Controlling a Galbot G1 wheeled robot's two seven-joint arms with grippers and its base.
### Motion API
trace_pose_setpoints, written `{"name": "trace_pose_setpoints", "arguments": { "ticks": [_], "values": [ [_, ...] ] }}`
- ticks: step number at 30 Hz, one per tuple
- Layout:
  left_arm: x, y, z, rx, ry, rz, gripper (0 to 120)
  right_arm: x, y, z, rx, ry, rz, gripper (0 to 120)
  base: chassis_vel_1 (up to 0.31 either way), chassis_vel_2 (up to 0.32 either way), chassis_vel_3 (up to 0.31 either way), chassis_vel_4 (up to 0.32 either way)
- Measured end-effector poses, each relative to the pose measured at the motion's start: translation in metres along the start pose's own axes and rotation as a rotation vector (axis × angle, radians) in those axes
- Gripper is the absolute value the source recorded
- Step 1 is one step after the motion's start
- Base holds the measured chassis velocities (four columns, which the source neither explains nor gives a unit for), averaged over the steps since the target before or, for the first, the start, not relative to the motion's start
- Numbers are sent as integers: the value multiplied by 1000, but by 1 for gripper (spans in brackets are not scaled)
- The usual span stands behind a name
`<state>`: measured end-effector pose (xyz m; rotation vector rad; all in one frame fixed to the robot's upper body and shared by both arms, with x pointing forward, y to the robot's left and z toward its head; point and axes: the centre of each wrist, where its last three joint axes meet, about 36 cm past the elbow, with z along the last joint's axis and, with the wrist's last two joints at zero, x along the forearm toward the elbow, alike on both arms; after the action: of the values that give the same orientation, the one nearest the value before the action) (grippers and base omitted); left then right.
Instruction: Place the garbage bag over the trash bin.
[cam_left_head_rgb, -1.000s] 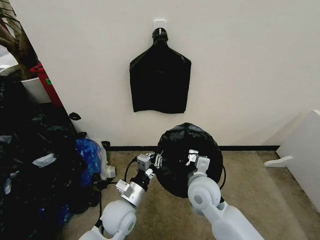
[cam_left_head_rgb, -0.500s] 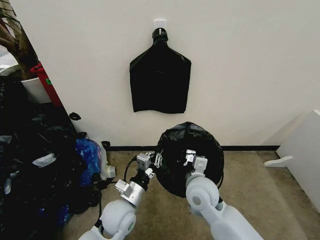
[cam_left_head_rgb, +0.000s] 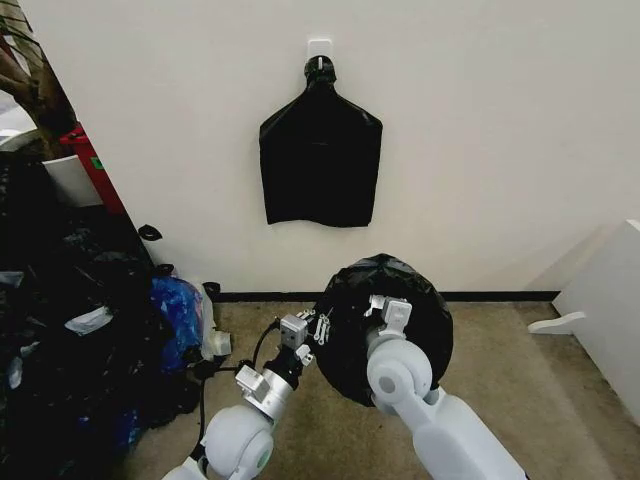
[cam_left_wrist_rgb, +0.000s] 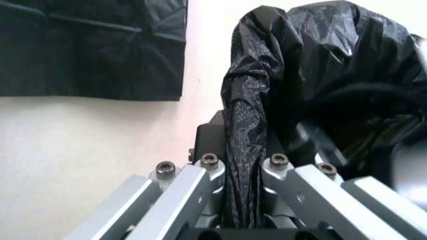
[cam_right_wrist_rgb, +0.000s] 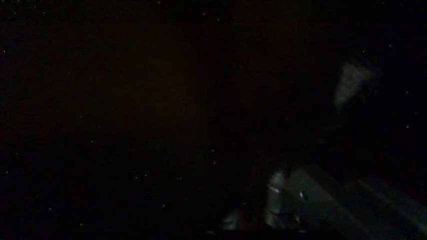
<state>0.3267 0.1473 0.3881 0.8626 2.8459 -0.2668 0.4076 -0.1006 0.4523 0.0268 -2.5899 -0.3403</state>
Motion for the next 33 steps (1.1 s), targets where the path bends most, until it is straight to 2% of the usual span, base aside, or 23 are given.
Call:
{"name": "trace_pose_setpoints", "arguments": {
  "ticks": [5, 11, 18, 21, 25, 26, 29, 30, 33],
  "values": [
    [-2, 2, -2, 1, -8, -3, 4, 3, -5, 2, -2, 5, -2, 0, 0, 0, 0, 0],
    [-11, 11, 2, 12, -8, -58, 4, 37, -1, 1, 11, 3, -86, 1, 0, 0, 0, 0],
    [-21, 28, 5, 5, -8, -101, 4, 82, -2, -3, 18, -26, -211, 26, 0, 0, 0, 0],
    [-25, 37, 9, 10, -1, -112, 4, 118, -7, -17, 27, -62, -295, 39, 0, 0, 0, 0],
    [-29, 45, 10, 13, 1, -114, 4, 147, -18, -33, 29, -78, -358, 49, 0, 0, 0, 0],
    [-30, 50, 11, 7, 5, -112, 4, 162, -26, -44, 32, -92, -393, 56, 0, 0, 0, 0],
    [-31, 58, 14, -4, 10, -86, 4, 170, -41, -57, 41, -95, -425, 66, 0, 0, 0, 0],
    [-31, 58, 14, -4, 10, -86, 4, 170, -41, -57, 41, -95, -425, 66, 0, 0, 0, 0],
    [-25, 69, 23, -25, 1, 32, 4, 171, -64, -86, 53, -146, -439, 79, 0, 0, 0, 0]
  ]
}}
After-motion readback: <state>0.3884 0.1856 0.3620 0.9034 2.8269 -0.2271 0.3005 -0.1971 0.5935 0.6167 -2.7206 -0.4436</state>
